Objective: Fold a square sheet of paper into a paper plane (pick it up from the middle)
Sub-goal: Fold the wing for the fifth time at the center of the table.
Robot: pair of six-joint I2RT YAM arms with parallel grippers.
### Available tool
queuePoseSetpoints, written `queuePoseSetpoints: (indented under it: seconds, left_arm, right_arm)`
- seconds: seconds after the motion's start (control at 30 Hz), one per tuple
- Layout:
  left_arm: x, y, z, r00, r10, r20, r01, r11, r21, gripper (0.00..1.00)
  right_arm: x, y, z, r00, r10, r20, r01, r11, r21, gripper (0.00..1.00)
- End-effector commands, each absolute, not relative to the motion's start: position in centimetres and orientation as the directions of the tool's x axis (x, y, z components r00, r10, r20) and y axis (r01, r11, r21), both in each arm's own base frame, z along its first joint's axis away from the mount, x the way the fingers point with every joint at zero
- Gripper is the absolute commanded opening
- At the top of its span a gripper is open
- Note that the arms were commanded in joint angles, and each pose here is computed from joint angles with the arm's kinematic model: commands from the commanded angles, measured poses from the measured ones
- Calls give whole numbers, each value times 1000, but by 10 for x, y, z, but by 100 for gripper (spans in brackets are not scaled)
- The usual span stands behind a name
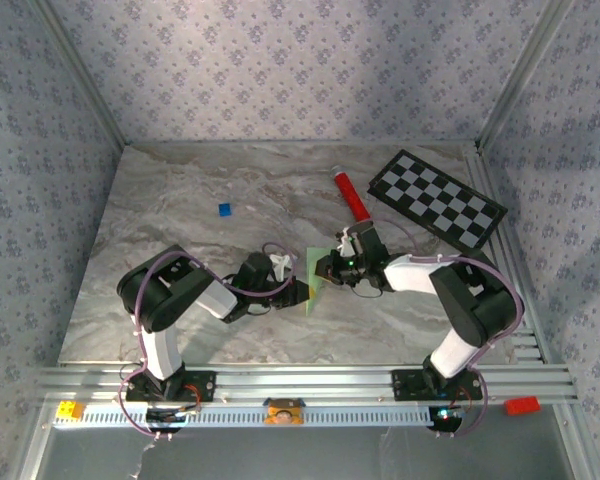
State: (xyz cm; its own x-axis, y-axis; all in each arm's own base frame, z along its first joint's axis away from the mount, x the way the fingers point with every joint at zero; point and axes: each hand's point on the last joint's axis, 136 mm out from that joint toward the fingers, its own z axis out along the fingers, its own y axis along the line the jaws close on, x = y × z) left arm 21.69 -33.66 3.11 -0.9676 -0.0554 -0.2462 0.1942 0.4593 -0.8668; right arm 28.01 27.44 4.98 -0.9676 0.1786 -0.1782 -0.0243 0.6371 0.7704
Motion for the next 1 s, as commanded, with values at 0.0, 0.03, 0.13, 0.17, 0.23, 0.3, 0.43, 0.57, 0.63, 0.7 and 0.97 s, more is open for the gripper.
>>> queuePoseSetpoints:
  seconds: [0.0,0.03,0.13,0.17,0.23,0.3,0.43,0.57,0.63,0.7,0.97]
  left_arm:
    - [213,-327,8,-978,-58,-199,142,513,-847,0]
    - [213,-327,7,-979,-59,-194,137,515,-846,0]
    - [212,-325,4,-982,-61,-178,121,520,-846,0]
    - [211,-324,1,-984,-61,-166,110,526,-843,0]
    - [211,-324,-1,-986,-62,-156,99,532,-841,0]
    - [209,-323,-5,-988,-61,-139,85,539,-838,0]
    - [208,-320,-11,-991,-64,-114,60,550,-833,0]
    - [206,-319,-16,-994,-59,-92,44,556,-830,0]
    - [205,-319,-19,-995,-56,-80,35,561,-827,0]
    - [205,-318,-20,-996,-57,-74,29,563,-826,0]
    - [205,-314,-25,-997,-61,-51,6,585,-811,0]
  right_arm:
    - [285,282,55,-968,155,-199,-63,617,784,11]
    - [286,281,54,-968,157,-196,-59,617,785,11]
    - [288,280,52,-967,165,-193,-52,615,786,11]
    - [288,280,51,-968,166,-190,-49,615,787,11]
    - [289,280,50,-967,168,-190,-47,616,786,11]
    - [290,278,48,-967,171,-187,-41,621,783,11]
    - [289,275,42,-968,176,-178,-28,632,775,11]
    - [288,277,43,-969,174,-177,-31,622,783,11]
    - [288,277,46,-967,173,-185,-39,618,785,12]
    - [287,278,49,-966,166,-196,-54,616,786,12]
    - [288,276,40,-970,165,-181,-38,630,775,12]
